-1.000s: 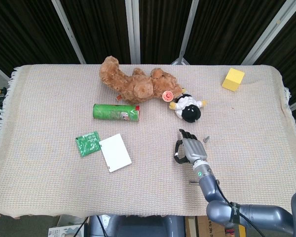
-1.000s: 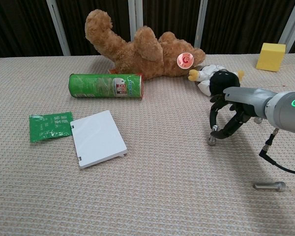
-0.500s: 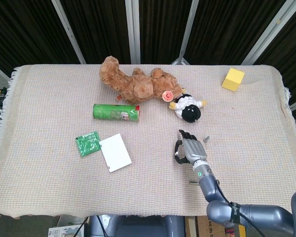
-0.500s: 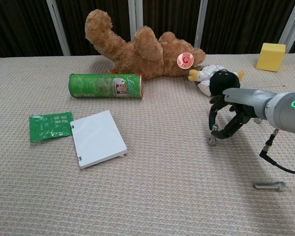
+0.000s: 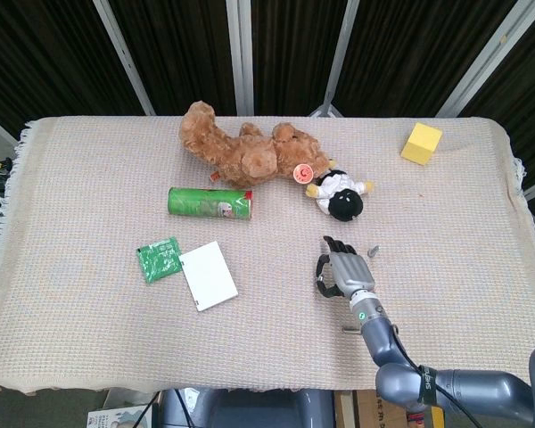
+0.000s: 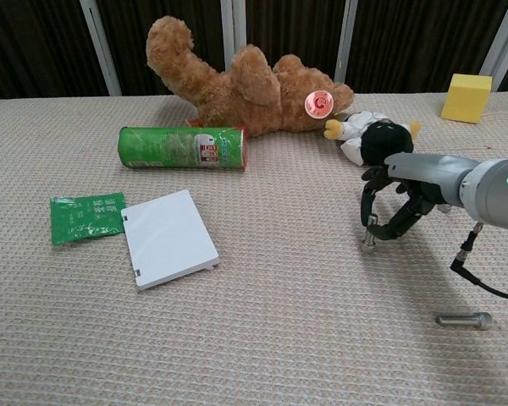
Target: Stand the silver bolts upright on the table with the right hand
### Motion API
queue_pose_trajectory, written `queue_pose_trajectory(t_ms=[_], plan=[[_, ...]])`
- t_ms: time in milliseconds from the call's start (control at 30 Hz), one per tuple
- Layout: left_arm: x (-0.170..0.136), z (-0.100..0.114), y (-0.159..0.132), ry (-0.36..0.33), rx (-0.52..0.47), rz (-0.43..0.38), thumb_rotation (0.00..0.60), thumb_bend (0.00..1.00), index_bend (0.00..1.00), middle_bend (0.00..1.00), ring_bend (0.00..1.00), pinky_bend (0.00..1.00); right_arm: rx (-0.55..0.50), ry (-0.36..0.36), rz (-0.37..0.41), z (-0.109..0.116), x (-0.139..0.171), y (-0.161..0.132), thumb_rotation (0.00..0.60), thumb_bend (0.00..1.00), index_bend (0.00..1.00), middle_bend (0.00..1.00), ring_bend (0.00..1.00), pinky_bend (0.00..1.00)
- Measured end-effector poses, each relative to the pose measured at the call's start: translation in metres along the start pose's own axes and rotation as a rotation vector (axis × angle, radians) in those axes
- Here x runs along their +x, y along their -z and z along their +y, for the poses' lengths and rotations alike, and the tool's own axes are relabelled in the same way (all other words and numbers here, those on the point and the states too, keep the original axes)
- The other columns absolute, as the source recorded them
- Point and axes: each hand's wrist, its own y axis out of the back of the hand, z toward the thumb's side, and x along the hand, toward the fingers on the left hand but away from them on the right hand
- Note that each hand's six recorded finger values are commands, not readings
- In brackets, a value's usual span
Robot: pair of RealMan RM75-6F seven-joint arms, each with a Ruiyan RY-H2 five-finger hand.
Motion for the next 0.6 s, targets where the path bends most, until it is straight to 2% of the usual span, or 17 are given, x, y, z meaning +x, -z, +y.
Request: queue_pose_trajectory(t_ms=[600], plan=[[-0.0002, 0.0003, 0.0006, -0.001, 0.001, 0.003, 0.6, 0.12, 0.09, 0.07, 0.05, 0.18, 0.001, -0.003, 0.007, 0.0026, 0.0027, 0.0, 0.6, 0.43, 0.51, 0.01, 0.02, 0.09]])
